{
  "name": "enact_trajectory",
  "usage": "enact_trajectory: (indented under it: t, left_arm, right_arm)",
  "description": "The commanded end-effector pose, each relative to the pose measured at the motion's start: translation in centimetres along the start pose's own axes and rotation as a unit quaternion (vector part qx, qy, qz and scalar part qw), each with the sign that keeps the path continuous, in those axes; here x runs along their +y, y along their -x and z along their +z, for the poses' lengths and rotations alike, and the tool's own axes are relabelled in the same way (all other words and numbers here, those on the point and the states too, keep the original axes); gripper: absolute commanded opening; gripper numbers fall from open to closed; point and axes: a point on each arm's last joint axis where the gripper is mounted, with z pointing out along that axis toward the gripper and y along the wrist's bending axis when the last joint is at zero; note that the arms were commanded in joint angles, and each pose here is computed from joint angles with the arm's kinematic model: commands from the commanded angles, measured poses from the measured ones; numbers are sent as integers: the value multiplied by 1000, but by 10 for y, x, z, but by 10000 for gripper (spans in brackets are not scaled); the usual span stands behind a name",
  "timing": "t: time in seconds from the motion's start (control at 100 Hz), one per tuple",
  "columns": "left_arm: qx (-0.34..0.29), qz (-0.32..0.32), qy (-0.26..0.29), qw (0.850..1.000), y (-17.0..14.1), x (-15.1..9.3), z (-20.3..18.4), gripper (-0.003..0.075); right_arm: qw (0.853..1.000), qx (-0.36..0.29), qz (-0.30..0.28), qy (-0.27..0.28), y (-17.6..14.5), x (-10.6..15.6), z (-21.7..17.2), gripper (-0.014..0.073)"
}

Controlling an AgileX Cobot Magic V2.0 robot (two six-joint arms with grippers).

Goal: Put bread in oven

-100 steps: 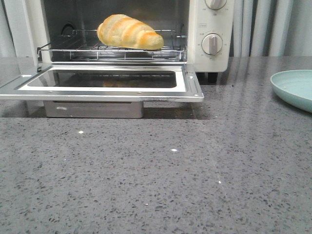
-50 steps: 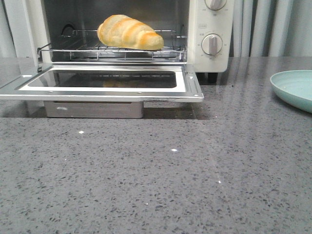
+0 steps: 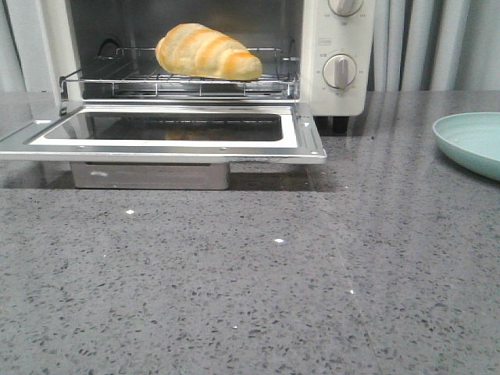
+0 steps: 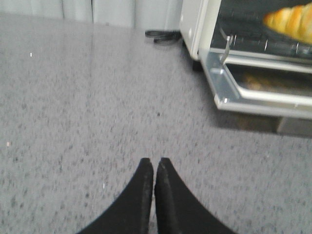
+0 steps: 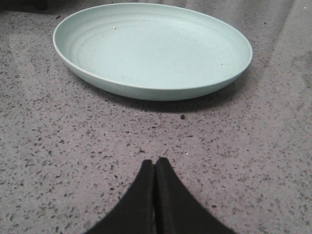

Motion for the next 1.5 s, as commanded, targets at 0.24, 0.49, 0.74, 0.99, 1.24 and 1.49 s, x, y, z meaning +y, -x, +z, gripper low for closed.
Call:
enact_trajectory:
  t: [0.24,0.49,0.74,0.99,1.24,1.49]
  left_arm:
    - [-9,50,0,999,-5,1,0,-21]
    - [-9,57,0,998,-5,1,0,-22]
    - [-9,53,-1,999,-5,1,0,-21]
    - [-9,53,-1,999,-5,1,0,-21]
    - [-11,53,-1,999,-5,1,0,-21]
    - [-11,53,-1,999,-5,1,0,-21]
  right_arm:
    - [1000,-2,-2,-2,-5,1,3,-68]
    - [1000,-2,-2,-2,-5,1,3,-68]
    - [1000,-2,-2,-2,-5,1,3,-68]
    - [1000,-2,-2,-2,-5,1,3,-68]
    - [1000,-2,-2,-2,-5,1,3,-68]
    - [1000,-2,-2,-2,-5,1,3,-68]
